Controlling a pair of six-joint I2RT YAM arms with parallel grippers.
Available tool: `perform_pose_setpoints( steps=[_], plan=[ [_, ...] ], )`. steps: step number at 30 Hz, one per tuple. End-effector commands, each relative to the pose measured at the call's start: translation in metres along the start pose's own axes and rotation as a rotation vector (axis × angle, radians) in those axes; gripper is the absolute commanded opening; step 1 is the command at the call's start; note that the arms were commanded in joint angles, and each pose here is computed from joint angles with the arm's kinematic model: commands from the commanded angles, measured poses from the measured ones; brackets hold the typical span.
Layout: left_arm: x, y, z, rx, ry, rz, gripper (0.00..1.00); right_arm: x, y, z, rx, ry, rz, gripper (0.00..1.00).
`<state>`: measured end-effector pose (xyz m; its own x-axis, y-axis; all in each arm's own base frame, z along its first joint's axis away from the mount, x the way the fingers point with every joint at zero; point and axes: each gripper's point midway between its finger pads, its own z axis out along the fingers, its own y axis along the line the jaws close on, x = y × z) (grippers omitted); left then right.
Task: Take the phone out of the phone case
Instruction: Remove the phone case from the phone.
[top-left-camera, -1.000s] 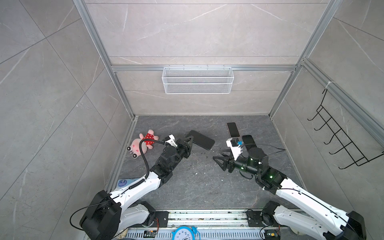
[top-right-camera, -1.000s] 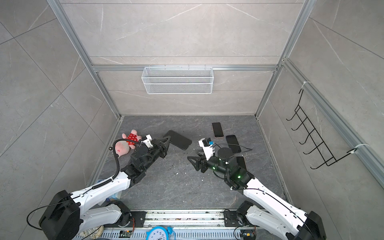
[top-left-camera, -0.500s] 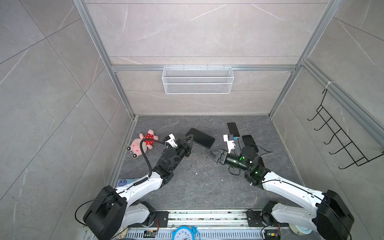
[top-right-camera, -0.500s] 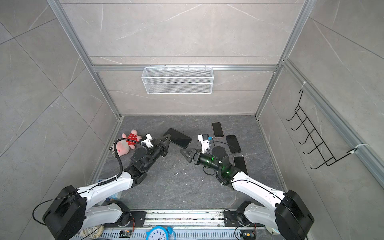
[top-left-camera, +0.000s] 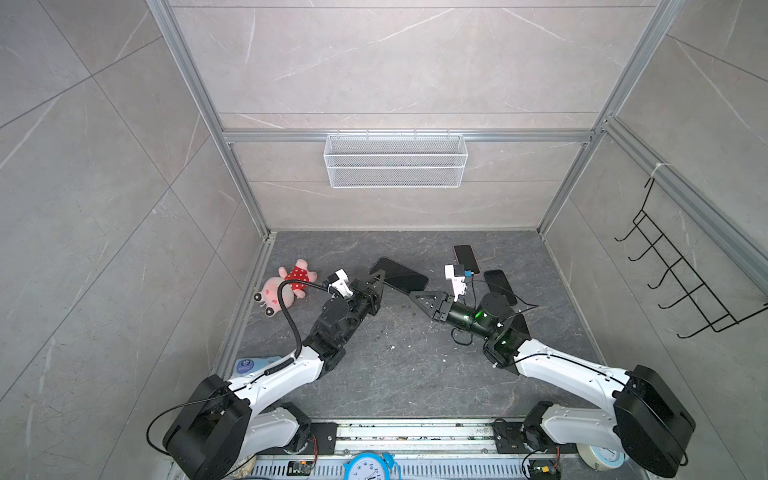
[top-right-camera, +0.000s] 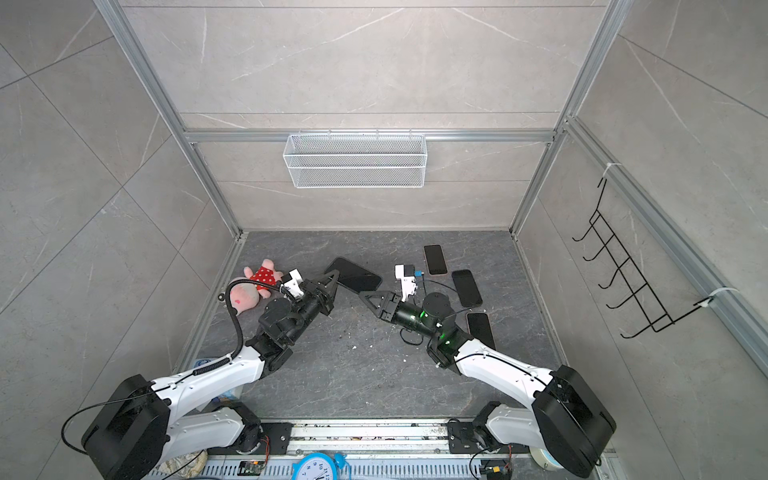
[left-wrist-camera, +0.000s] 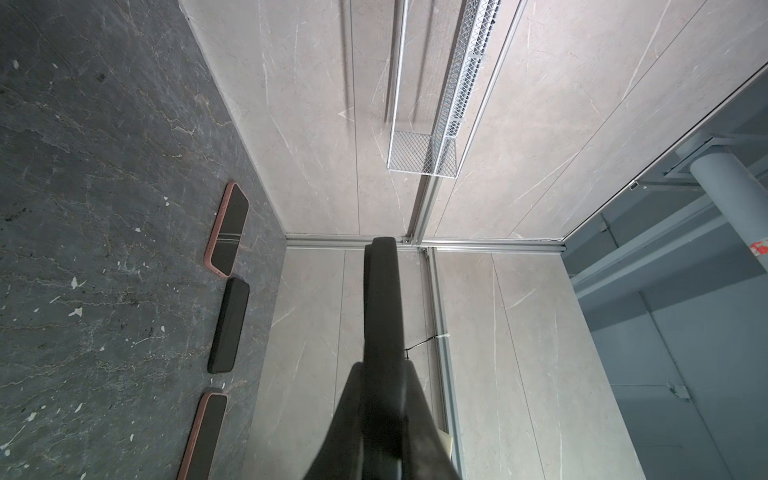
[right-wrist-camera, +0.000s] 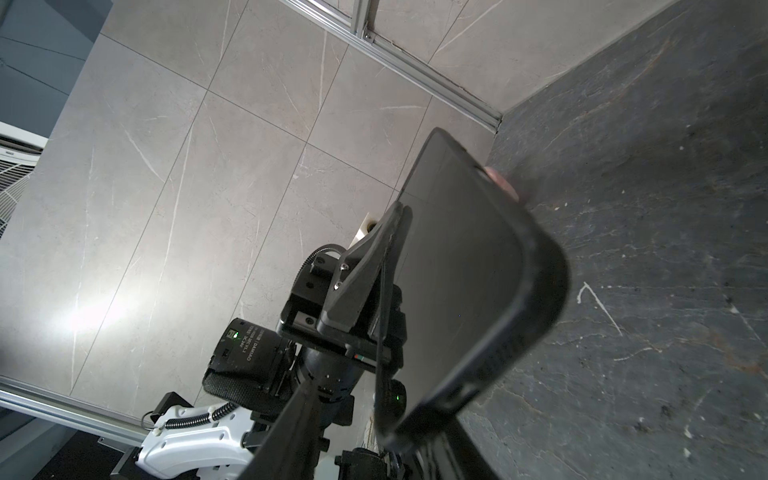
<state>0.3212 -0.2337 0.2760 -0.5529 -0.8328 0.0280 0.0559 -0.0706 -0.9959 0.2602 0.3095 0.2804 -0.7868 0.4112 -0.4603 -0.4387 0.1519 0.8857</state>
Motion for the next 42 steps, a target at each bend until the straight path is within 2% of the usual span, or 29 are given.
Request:
perform_pose_setpoints(
  steps=[1,8,21,30,32,34,36,38,42],
  plan=[
    [-0.003,-0.045,-0.006,0.152,-0.022,0.014,0.0,0.003,0.012,-0.003,-0.063,0.006,0.0,0.41],
    [-0.004,-0.043,-0.006,0.149,-0.029,0.017,0.0,0.008,0.011,-0.003,-0.066,0.021,0.007,0.37],
    [-0.003,-0.04,-0.005,0.13,-0.034,0.025,0.0,0.01,0.005,0.0,-0.054,0.028,0.009,0.17],
    [0.0,-0.041,-0.006,0.087,-0.018,0.035,0.0,0.012,-0.005,-0.005,0.033,0.042,-0.087,0.07],
    [0.001,-0.042,-0.007,0.091,-0.02,0.04,0.0,0.011,-0.002,-0.004,0.029,0.045,-0.094,0.09],
    [0.0,-0.044,-0.008,0.098,-0.024,0.043,0.0,0.011,0.006,-0.003,-0.008,0.055,-0.092,0.27],
    [-0.001,-0.044,-0.008,0.102,-0.03,0.045,0.0,0.012,0.008,-0.003,-0.023,0.052,-0.079,0.37],
    [-0.001,-0.044,-0.008,0.106,-0.03,0.046,0.0,0.009,0.008,-0.004,-0.028,0.032,-0.064,0.39],
    [0.001,-0.045,-0.008,0.119,-0.025,0.042,0.0,0.007,0.006,-0.002,-0.034,0.018,-0.031,0.38]
  ],
)
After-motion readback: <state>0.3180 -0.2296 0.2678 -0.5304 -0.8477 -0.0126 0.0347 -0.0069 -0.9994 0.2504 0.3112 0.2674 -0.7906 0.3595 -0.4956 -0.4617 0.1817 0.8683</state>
